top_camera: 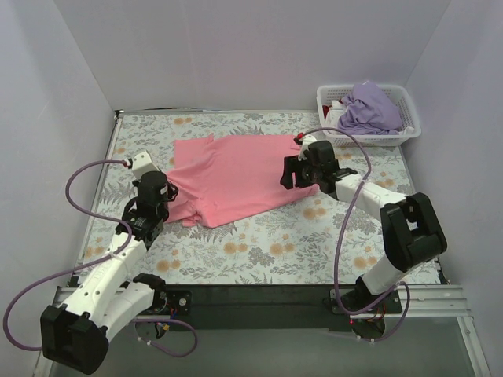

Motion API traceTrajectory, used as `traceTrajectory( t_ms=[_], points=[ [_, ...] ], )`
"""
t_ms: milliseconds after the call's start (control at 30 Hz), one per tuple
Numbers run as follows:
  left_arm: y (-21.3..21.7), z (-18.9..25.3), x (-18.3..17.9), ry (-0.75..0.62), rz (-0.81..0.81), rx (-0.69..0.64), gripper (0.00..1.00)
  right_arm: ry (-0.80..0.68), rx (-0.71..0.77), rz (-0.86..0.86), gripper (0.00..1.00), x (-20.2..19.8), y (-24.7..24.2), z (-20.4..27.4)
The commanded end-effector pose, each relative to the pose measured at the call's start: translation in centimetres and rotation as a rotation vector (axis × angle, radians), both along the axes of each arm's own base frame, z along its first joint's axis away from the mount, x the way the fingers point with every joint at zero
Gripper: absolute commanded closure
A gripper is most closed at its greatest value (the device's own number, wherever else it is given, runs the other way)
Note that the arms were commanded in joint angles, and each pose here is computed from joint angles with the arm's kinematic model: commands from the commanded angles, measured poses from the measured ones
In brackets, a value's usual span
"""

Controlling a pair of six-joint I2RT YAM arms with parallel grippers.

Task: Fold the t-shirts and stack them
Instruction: Flatten the tshirt out

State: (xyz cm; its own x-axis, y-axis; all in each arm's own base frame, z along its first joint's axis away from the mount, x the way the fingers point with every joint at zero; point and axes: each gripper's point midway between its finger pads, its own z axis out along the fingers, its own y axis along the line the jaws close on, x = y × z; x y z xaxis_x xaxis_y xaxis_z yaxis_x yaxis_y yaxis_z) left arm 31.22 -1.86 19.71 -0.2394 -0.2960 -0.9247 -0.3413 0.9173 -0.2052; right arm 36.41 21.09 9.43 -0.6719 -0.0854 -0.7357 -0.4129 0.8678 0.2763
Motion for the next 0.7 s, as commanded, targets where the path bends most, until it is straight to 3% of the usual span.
traceTrajectory(
  t_ms=[0, 167, 400, 500, 667],
  points=[
    [0.0, -1.1, 0.0, 0.055, 0.007, -0.01, 0.98, -0.006, -0.054, 0.005, 0.28, 1.4, 0.9, -1.2],
    [-1.2, -2.8, -0.7, 0.136, -0.031, -0.066, 0.97, 0.092, -0.101, 0.009, 0.34, 1.1, 0.8, -5.2],
    [-3.5, -5.1, -3.2, 0.263, -0.128, -0.17, 0.94, 0.267, -0.274, -0.012, 0.42, -4.6, -3.9, -9.2],
    [-5.7, -6.2, -4.7, 0.336, -0.202, -0.285, 0.94, 0.36, -0.357, -0.055, 0.43, -8.3, -7.0, -10.4],
    [-10.0, -6.7, -8.2, 0.446, -0.33, -0.539, 0.97, 0.436, -0.376, -0.131, 0.43, -13.3, -9.9, -9.1]
  ],
)
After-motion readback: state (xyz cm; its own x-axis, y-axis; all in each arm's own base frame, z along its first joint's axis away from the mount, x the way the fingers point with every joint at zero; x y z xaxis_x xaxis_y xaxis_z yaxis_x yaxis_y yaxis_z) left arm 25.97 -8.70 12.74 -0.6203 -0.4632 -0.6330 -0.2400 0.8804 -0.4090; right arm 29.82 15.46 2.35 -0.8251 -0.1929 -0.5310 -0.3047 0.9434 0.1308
